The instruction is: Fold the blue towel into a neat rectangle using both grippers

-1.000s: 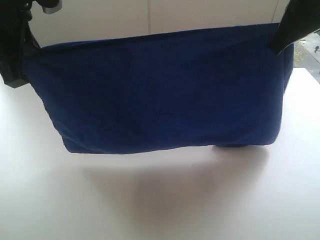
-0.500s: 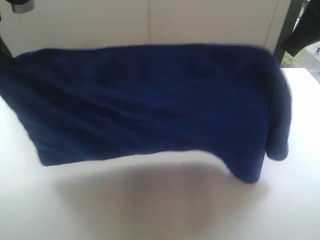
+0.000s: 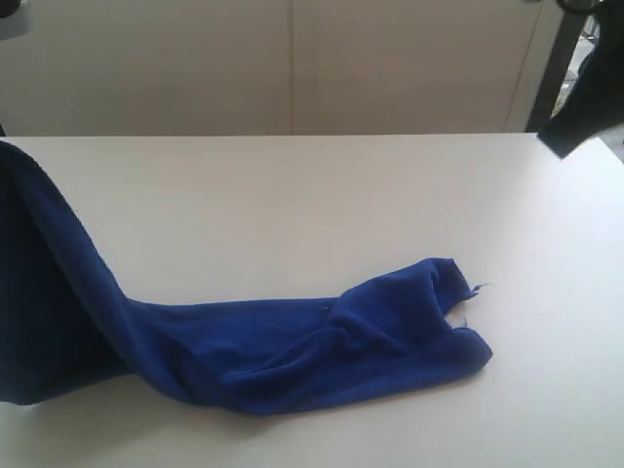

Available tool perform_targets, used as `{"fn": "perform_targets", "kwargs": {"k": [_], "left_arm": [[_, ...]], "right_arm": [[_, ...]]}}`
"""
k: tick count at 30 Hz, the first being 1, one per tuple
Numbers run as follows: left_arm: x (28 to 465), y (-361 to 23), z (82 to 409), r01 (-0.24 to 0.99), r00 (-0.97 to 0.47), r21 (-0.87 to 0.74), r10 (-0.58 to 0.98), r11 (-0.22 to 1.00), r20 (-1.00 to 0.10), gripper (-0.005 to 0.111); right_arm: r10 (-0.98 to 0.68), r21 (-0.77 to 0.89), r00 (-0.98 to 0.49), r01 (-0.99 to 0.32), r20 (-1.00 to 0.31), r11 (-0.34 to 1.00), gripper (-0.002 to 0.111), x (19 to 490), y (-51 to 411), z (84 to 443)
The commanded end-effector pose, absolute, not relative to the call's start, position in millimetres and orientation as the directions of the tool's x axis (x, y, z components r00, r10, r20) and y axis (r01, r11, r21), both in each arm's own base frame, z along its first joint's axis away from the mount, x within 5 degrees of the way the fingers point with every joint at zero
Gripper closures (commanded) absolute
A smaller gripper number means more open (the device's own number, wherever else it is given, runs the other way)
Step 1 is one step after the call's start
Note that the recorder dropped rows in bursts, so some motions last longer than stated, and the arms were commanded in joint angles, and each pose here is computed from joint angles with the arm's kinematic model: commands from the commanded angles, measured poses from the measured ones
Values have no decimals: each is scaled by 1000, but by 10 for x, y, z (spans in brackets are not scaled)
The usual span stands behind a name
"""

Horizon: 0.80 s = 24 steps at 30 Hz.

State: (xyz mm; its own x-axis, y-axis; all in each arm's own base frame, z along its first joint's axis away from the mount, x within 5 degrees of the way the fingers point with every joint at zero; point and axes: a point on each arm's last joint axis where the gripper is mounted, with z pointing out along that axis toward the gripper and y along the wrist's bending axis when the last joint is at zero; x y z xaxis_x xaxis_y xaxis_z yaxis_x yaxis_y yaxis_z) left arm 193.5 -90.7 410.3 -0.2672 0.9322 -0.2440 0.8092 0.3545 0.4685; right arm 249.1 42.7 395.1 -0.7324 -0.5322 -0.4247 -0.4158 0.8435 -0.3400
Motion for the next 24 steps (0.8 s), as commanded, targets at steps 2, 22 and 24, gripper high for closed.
{"fn": "perform_targets", "kwargs": {"k": [2, 22, 24], "left_arm": [[1873, -896, 4111, 829, -276, 431, 930, 357, -241, 107], [1852, -947, 4106, 850, -247, 397, 928, 345, -277, 107], [1852, -947, 4106, 850, -247, 397, 928, 345, -277, 107]], "right_arm": [[-737, -326, -588, -662, -332, 675, 106, 2596, 553, 3534], [-895, -243, -437, -861, -94, 446, 67, 3285, 717, 2224], [-895, -218, -440, -869, -73, 445, 67, 3307, 722, 2127]]}}
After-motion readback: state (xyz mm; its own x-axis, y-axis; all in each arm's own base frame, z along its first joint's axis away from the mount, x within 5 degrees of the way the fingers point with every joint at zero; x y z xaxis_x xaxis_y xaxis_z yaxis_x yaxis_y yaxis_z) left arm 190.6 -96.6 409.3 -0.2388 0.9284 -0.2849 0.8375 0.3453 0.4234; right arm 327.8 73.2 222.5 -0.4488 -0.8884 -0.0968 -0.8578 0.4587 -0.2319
